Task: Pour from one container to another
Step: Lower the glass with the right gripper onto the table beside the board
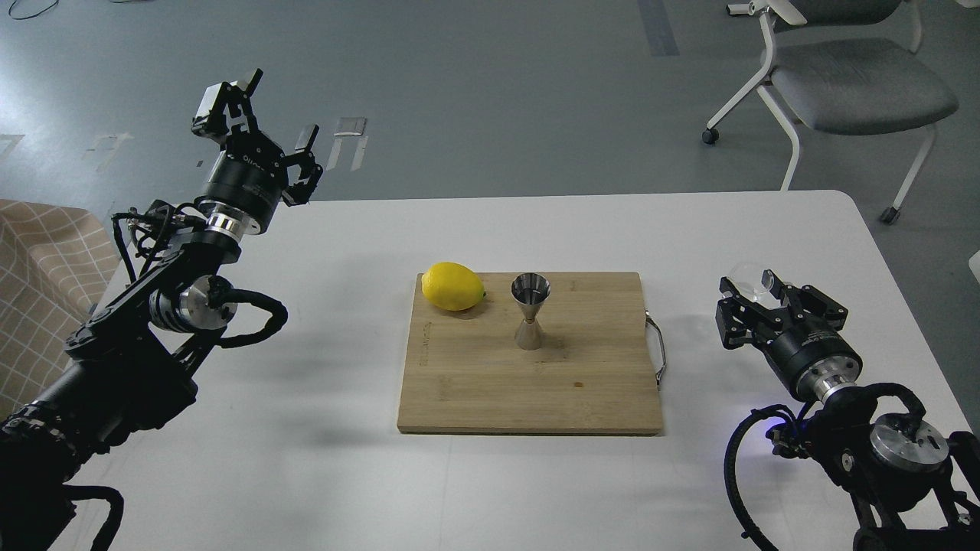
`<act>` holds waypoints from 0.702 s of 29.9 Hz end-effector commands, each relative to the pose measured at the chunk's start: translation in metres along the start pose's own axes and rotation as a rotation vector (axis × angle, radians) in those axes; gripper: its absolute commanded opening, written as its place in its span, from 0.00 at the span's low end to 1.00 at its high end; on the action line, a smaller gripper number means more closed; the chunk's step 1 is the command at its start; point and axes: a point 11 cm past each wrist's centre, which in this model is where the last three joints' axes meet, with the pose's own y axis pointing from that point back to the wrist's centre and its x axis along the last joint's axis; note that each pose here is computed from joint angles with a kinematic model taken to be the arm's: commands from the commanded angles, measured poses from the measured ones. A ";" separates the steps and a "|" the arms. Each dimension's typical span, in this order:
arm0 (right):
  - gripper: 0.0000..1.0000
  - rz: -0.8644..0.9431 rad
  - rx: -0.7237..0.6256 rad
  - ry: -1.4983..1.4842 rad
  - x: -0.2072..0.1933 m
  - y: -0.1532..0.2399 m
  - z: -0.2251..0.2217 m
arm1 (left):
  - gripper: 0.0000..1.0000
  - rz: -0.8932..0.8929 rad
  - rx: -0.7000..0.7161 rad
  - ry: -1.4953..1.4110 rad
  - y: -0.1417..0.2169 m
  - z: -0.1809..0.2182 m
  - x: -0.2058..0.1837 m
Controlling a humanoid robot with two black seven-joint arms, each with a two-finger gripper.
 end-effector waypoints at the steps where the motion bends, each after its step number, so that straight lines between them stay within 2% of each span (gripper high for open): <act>1: 0.57 0.005 0.002 0.000 0.002 0.000 -0.001 | 0.98 0.001 0.000 -0.001 0.000 0.000 0.000; 21: 0.57 0.046 0.014 -0.008 0.018 -0.001 -0.005 | 0.98 0.002 0.001 -0.003 0.001 0.000 0.001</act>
